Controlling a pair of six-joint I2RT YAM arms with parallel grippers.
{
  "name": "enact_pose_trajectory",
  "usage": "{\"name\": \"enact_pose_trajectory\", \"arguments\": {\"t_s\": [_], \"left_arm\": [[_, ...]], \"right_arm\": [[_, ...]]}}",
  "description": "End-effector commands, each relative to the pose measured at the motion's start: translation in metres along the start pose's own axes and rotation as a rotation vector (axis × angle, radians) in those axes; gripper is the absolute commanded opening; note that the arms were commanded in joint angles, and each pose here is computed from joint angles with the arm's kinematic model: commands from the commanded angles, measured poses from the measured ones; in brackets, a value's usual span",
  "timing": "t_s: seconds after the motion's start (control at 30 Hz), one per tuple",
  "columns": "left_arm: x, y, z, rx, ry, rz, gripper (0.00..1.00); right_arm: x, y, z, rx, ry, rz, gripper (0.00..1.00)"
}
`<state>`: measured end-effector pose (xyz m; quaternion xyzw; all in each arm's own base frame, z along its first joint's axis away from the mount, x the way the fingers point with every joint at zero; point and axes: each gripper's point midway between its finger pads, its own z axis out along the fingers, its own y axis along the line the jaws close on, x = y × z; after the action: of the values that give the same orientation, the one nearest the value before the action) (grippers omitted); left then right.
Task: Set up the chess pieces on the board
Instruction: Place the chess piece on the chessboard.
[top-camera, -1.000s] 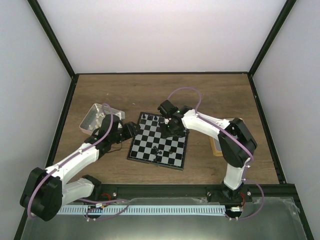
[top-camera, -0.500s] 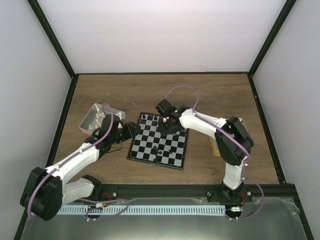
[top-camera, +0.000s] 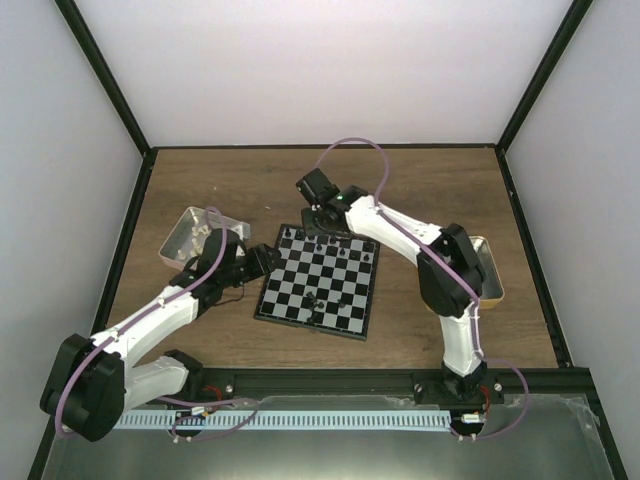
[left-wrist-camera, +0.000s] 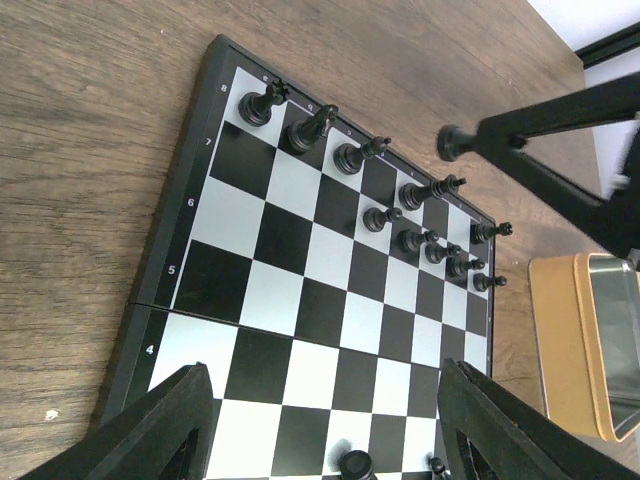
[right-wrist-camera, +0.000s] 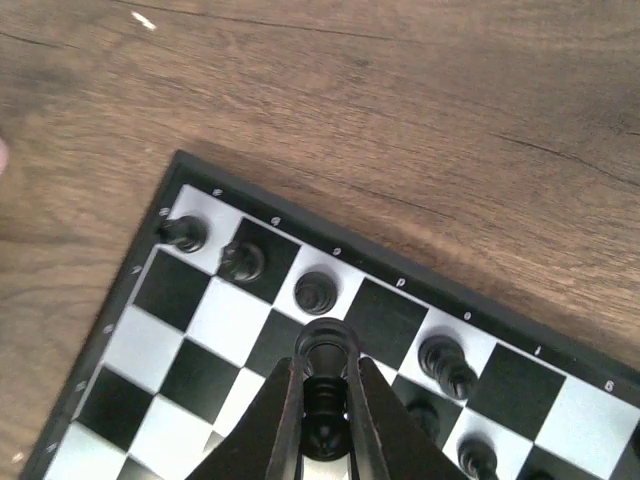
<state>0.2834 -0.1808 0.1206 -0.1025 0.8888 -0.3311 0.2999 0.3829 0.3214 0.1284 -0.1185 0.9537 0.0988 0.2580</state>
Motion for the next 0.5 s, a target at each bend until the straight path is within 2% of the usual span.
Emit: {"name": "enact_pose_trajectory", "arguments": {"t_s": [0.0, 0.47], "left_arm": [[-0.004, -0.002, -0.002, 0.007, -0.014, 0.016, 0.64], [-0.002, -0.002, 0.0, 0.009, -0.006, 0.013, 0.64]], "right_arm": [[-0.005, -0.013, 0.019, 0.077, 0.015, -0.011, 0.05], [0.009, -0.024, 0.057, 0.137, 0.079, -0.01, 0.05]]}}
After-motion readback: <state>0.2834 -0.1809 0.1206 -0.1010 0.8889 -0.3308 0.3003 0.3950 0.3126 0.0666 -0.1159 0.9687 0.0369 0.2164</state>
